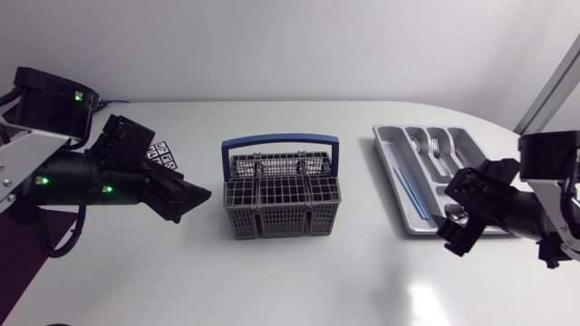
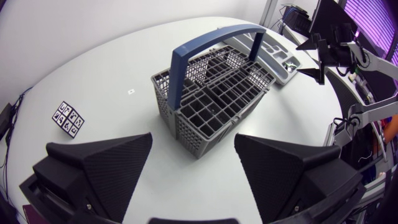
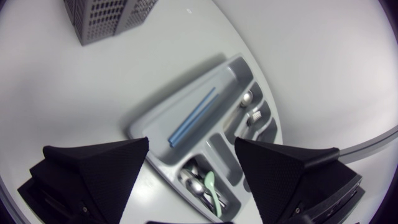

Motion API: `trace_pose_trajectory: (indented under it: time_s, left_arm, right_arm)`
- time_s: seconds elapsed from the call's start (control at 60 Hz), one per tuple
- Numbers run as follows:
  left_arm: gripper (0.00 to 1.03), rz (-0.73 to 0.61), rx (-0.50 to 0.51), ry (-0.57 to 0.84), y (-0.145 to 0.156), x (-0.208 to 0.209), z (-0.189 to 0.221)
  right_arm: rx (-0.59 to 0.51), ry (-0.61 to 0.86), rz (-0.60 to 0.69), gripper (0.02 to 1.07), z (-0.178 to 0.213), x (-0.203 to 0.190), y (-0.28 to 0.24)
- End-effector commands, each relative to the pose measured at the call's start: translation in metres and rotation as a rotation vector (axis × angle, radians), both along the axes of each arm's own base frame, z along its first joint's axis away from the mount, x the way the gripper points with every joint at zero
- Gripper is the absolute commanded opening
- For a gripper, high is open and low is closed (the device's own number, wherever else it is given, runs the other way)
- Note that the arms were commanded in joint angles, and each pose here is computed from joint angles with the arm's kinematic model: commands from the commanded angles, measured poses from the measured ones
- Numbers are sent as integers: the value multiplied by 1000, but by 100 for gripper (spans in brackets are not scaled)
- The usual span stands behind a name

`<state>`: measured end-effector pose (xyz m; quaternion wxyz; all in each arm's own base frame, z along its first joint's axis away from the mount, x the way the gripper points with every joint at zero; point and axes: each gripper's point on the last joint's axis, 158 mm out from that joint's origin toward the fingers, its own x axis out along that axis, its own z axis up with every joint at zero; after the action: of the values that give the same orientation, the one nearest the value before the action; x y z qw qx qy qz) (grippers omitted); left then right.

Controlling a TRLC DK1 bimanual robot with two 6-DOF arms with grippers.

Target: Transfer all utensils from the basket to the drawer tray.

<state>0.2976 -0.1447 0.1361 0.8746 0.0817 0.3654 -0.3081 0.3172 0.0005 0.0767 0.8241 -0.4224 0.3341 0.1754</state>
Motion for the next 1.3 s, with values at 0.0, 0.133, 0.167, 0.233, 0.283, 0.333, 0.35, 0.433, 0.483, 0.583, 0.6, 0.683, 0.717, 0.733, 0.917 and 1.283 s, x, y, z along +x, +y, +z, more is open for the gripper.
trace_pose_trajectory:
  time_s: [0.0, 0.133, 0.167, 0.233, 0.283, 0.333, 0.35, 0.433, 0.483, 0.583, 0.6, 0.683, 0.717, 0.733, 0.917, 1.283]
  left_arm:
    - [92, 2, 33, 38, 4, -2, -22]
    - [92, 16, 66, 62, 8, 0, -37]
    - [92, 18, 72, 66, 8, 1, -40]
    - [92, 16, 80, 80, 7, 2, -45]
    - [92, 9, 87, 84, 5, 1, -49]
    - [92, 7, 93, 82, 4, 1, -51]
    - [92, 6, 98, 82, 4, 2, -53]
    - [92, 5, 103, 78, 3, 4, -56]
    - [92, 6, 108, 78, 3, 5, -59]
    - [92, 8, 114, 78, 4, 9, -64]
    - [92, 10, 113, 77, 4, 10, -64]
    - [92, 12, 115, 76, 5, 13, -67]
    - [92, 14, 116, 74, 5, 15, -68]
    - [92, 13, 117, 73, 5, 15, -69]
    - [92, 24, 127, 58, 8, 19, -69]
    - [92, 38, 140, 51, 18, 23, -72]
  right_arm:
    - [107, 1, -30, 102, 13, 4, 31]
    - [208, 58, -22, 102, 13, 7, 77]
    - [235, 73, -26, 102, 13, 10, 87]
    - [268, 110, -32, 102, 8, 15, 106]
    - [287, 133, -40, 102, 4, 19, 117]
    - [287, 152, -49, 102, -2, 23, 125]
    - [288, 158, -52, 102, -4, 24, 127]
    - [297, 185, -45, 102, -12, 27, 142]
    - [300, 192, -43, 102, -15, 27, 147]
    - [292, 193, -37, 102, -17, 28, 159]
    - [292, 191, -36, 102, -17, 28, 160]
    - [286, 182, -21, 102, -15, 27, 170]
    - [285, 180, -18, 102, -15, 28, 172]
    - [283, 182, -18, 102, -16, 27, 173]
    - [269, 184, 7, 102, -17, 24, 187]
    - [247, 186, 30, 102, -21, 10, 186]
